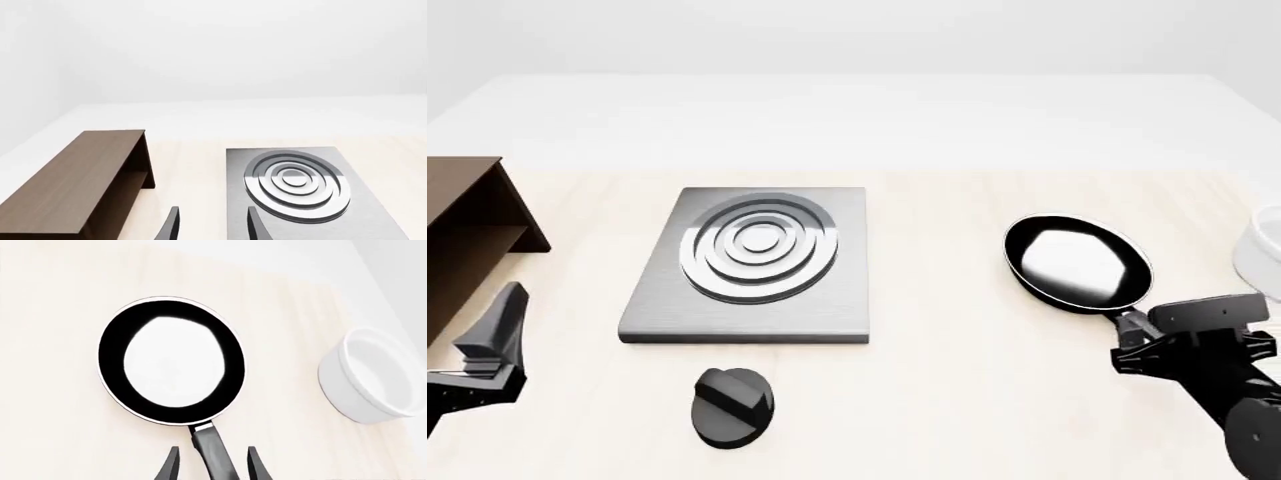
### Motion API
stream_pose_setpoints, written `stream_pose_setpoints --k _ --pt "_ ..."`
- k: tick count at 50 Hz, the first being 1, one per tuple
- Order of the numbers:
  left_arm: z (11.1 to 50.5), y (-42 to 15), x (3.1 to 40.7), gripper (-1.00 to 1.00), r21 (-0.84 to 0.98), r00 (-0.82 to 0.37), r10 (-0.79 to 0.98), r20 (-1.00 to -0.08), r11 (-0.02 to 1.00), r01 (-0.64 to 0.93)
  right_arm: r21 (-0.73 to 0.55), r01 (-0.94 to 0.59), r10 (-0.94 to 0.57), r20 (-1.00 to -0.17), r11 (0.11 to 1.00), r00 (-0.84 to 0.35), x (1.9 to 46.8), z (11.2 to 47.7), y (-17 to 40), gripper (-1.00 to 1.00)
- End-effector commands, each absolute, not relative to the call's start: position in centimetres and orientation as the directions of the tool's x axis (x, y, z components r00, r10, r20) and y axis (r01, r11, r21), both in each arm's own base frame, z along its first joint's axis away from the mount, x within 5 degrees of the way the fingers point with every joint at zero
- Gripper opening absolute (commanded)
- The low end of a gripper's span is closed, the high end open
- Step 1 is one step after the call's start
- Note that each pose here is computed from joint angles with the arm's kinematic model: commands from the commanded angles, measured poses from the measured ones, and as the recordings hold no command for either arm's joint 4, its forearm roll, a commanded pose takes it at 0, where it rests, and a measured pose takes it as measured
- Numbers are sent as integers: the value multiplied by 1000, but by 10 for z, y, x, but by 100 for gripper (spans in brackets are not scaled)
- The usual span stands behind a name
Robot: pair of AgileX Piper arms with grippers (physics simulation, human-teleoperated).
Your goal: Turn on the stove and put the frying pan on it.
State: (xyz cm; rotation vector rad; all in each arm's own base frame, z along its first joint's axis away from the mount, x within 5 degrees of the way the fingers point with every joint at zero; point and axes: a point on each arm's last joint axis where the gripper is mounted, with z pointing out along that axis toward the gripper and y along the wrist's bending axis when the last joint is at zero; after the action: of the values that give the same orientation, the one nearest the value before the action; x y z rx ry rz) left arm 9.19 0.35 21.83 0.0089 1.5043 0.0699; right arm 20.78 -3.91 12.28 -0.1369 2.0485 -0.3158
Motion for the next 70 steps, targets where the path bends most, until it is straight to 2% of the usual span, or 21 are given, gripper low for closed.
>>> stream_pose_setpoints --k 1,8,15,35,69,70 --pt "218 -1 90 100 36 60 35 -998 999 6 -275 54 -214 -844 960 -491 211 118 -44 100" --pt "218 -1 91 100 34 61 33 -998 999 7 -279 59 -215 -842 958 -494 214 117 -46 100" --pt "218 -1 89 100 35 62 35 -997 999 6 -297 40 -234 -822 954 -519 219 101 -48 100" --pt "218 -1 90 100 35 62 34 -997 999 6 -313 49 -238 -805 948 -543 229 98 -57 100" --pt "218 0 91 100 34 61 34 -998 999 0 -286 27 -223 -800 958 -557 234 78 -51 100" --pt "218 0 90 100 34 61 34 -998 999 1 -287 30 -222 -800 958 -557 234 81 -52 -100"
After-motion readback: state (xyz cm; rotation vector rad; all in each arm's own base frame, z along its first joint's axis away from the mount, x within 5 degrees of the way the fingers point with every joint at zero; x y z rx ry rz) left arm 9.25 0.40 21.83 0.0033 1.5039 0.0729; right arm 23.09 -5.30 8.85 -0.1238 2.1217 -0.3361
